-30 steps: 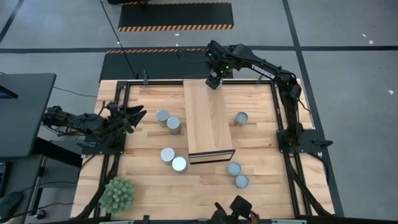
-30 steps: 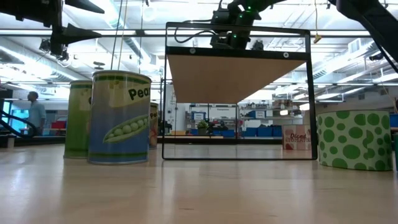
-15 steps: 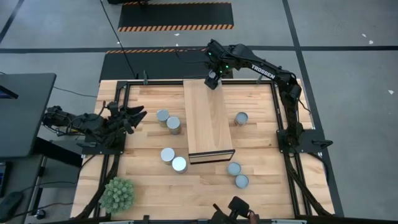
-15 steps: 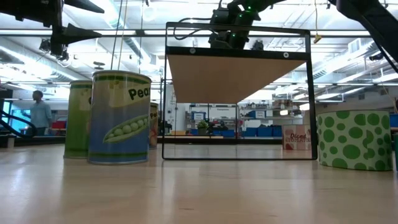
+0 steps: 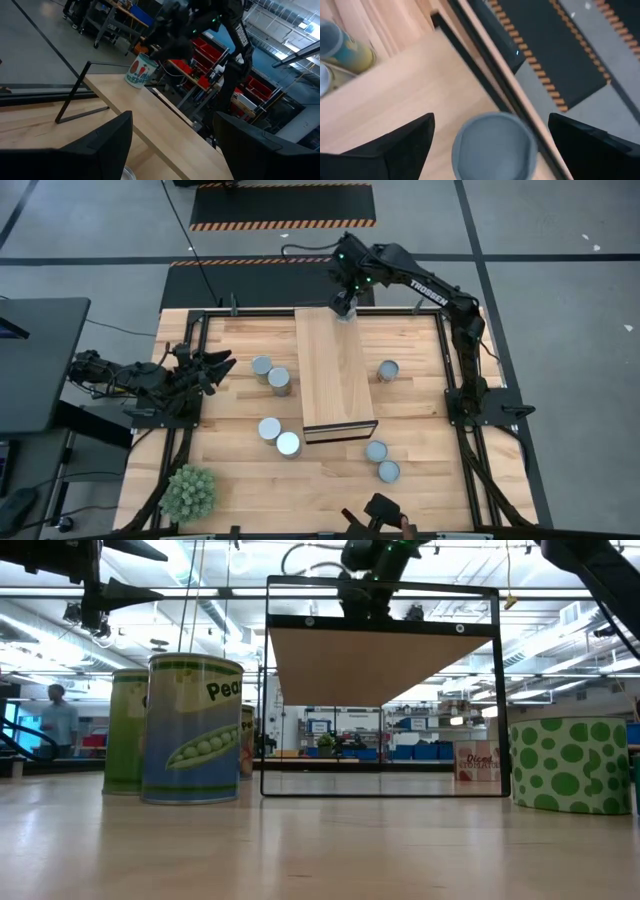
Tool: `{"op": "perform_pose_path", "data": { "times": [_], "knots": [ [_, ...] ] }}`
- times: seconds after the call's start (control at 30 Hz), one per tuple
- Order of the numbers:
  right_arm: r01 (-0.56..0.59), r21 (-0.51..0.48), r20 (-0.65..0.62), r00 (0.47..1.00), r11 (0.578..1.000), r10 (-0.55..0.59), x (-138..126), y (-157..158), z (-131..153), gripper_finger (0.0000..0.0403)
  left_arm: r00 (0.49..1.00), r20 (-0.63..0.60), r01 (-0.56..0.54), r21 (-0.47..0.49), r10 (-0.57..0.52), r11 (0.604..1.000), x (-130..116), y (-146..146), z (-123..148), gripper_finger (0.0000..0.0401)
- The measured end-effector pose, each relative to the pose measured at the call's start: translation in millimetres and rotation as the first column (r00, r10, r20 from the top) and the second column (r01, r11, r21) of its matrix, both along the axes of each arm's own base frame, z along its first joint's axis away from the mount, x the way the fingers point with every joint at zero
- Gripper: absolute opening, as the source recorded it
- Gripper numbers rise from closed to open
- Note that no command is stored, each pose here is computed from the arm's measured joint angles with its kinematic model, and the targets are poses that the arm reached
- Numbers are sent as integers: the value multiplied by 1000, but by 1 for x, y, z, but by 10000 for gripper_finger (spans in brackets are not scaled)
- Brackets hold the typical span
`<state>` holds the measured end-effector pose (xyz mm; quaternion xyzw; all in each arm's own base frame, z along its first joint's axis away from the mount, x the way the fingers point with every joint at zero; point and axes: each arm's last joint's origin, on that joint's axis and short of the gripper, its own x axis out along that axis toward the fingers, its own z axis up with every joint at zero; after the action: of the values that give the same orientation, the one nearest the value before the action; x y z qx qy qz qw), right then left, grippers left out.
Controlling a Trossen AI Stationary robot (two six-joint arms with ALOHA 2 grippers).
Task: Pick and place cans onto a shelf
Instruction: Put the canned diced tomatoes on the shelf
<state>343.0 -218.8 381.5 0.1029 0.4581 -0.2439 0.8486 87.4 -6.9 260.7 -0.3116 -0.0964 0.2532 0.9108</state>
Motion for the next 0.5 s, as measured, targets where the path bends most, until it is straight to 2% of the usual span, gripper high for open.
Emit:
{"op": "perform_pose_path", "data": {
  "times": [0.13, 0.23, 0.37, 0.5],
  "knots": [
    [-13, -35, 67, 998, 999, 16, -3, 5, 23, 398, 1000, -1, 0, 0, 0, 1000, 0, 0, 0, 281],
    [-80, -12, 145, 986, 997, 81, -1, 15, 34, 398, 1000, -1, 0, 0, 0, 1000, 0, 0, 0, 281],
    [-201, 47, 203, 961, 979, 187, 5, 33, 37, 394, 1000, -14, 0, 4, 0, 1000, 0, 0, -1, 281],
    [-282, 69, 170, 949, 957, 267, 13, 54, 34, 389, 999, -55, 3, -6, -3, 1000, 0, 0, -7, 281]
  ]
}}
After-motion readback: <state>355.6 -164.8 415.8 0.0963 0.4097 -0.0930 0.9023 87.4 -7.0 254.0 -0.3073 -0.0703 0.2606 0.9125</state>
